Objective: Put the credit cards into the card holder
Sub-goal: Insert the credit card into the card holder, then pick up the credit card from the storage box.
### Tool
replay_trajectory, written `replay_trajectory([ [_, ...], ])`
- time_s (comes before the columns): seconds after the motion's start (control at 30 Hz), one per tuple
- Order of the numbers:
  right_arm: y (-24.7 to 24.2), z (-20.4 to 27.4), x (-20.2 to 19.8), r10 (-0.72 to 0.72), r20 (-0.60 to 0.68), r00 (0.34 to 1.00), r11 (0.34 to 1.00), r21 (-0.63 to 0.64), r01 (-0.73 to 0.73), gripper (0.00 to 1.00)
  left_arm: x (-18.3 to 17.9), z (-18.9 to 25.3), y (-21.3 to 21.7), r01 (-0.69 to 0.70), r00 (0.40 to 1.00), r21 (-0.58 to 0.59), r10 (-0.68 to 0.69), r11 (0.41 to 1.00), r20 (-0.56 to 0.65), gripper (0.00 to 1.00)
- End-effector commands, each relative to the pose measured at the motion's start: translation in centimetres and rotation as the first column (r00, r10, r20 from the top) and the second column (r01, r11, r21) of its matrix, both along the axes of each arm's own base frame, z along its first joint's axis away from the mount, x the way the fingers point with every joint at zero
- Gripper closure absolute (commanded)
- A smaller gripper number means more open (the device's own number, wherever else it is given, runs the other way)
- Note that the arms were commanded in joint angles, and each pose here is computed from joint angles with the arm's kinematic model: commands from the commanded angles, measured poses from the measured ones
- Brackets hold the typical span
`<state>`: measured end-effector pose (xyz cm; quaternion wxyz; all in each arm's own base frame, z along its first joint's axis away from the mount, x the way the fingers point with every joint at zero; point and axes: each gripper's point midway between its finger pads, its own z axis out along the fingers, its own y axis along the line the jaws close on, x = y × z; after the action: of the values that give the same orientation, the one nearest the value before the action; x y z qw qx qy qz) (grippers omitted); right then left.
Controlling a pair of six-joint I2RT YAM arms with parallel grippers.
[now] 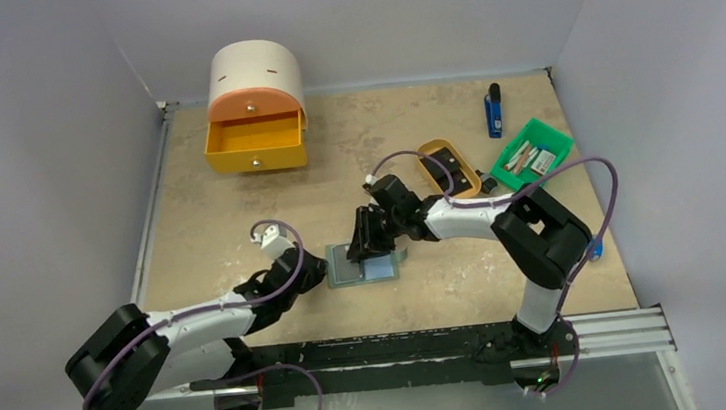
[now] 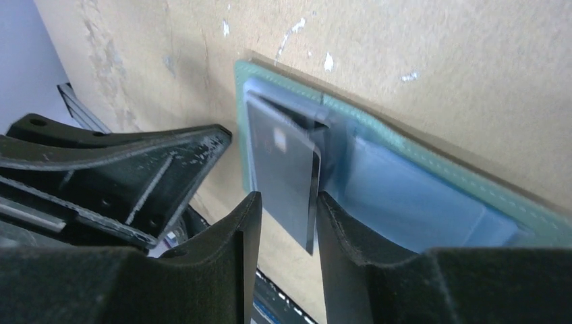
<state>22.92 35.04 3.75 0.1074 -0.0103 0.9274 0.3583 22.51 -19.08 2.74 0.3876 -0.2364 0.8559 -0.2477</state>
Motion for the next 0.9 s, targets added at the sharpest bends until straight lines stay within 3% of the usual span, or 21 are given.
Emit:
replay_trajectory([
  [0.0, -1.1, 2.3, -0.1, 0.028, 0.064, 0.998, 0.998, -0.049, -0.025, 0.61, 0.3, 1.3, 0.6, -0.018, 0.999, 0.022, 0.017, 1.000, 0.037, 1.00],
  [0.3, -2.0, 2.0, -0.3, 0.026, 0.084, 0.996, 0.997, -0.073, -0.020, 0.62, 1.2, 4.3, 0.2, 0.002, 0.996, 0.051, -0.007, 0.999, 0.087, 1.00],
  [0.47, -4.1, 3.3, 0.0, 0.002, 0.192, 0.981, 0.995, -0.099, 0.017, 0.69, 1.8, 6.7, -1.4, 0.064, 0.989, 0.035, -0.068, 0.997, 0.129, 1.00],
  [0.57, -6.0, 2.6, -0.3, -0.026, 0.212, 0.977, 0.990, -0.127, 0.054, 0.79, 1.9, 7.7, -3.0, 0.130, 0.980, 0.012, -0.130, 0.991, 0.149, 1.00],
  [0.7, -8.9, 5.0, 1.1, -0.166, 0.366, 0.916, 0.981, -0.037, 0.192, 0.83, 2.2, 8.3, -4.3, 0.186, 0.969, 0.011, -0.185, 0.982, 0.166, 1.00],
  [0.8, -11.8, 8.6, 3.5, -0.276, 0.440, 0.855, 0.955, 0.025, 0.295, 0.65, 2.2, 8.8, -5.0, 0.228, 0.957, 0.018, -0.228, 0.973, 0.181, 0.99],
  [0.87, -14.3, 11.6, 5.6, -0.349, 0.465, 0.813, 0.932, 0.080, 0.354, 0.46, 2.2, 9.2, -5.0, 0.239, 0.952, 0.031, -0.240, 0.971, 0.192, 0.84],
])
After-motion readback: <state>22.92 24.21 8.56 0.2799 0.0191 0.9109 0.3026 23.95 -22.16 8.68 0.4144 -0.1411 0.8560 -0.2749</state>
